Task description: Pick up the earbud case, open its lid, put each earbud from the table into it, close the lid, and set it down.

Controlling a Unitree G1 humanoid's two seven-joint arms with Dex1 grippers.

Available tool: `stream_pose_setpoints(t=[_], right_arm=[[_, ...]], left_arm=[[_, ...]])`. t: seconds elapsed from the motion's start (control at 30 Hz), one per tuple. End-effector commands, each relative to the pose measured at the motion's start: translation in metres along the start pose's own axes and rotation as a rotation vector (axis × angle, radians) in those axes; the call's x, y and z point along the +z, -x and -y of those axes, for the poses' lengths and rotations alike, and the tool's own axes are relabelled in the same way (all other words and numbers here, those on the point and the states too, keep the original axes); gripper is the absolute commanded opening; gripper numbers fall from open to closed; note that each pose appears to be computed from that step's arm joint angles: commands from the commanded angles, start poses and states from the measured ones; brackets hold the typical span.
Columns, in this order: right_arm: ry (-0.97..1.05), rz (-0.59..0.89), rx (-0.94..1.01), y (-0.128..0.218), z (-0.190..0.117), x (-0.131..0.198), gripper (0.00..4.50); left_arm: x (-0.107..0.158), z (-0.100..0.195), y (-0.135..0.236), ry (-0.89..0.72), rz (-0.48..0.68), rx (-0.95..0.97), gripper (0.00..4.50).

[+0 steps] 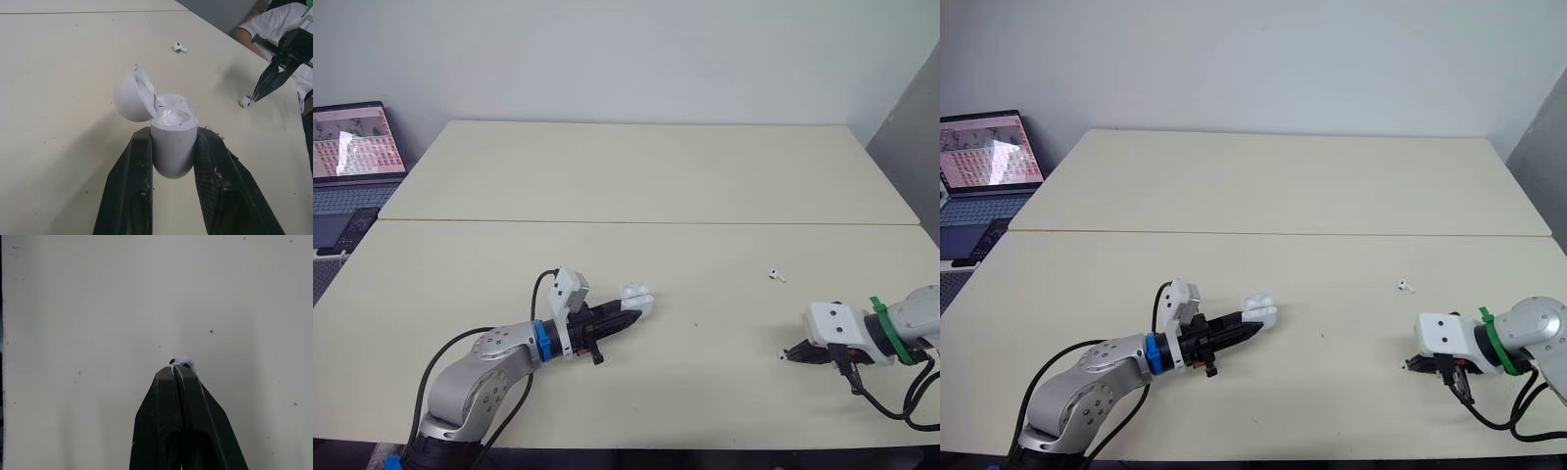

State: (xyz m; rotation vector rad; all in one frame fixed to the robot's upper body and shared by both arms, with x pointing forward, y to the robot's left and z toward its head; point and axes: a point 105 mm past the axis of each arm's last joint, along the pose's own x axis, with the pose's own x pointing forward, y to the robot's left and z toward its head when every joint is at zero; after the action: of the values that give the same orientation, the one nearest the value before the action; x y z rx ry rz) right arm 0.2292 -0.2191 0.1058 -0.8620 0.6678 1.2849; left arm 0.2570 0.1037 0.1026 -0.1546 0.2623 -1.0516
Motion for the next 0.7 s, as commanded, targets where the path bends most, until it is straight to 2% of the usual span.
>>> stream_pose_setpoints(t=[0.03,0.23,0.7], right_arm=[[0.024,0.009,-0.042,0.004,0.007,0.003,0.01],[0.035,0.014,-0.066,0.005,0.012,0.002,0.01],[-0.009,0.047,0.011,0.009,-0.003,0.006,0.01]], left_arm=[[0.007,0.003,0.0,-0.017,0.022,-0.017,0.79],[0.007,0.002,0.0,-0.018,0.022,-0.016,0.79],[0.006,0.003,0.0,-0.018,0.02,-0.022,0.79]])
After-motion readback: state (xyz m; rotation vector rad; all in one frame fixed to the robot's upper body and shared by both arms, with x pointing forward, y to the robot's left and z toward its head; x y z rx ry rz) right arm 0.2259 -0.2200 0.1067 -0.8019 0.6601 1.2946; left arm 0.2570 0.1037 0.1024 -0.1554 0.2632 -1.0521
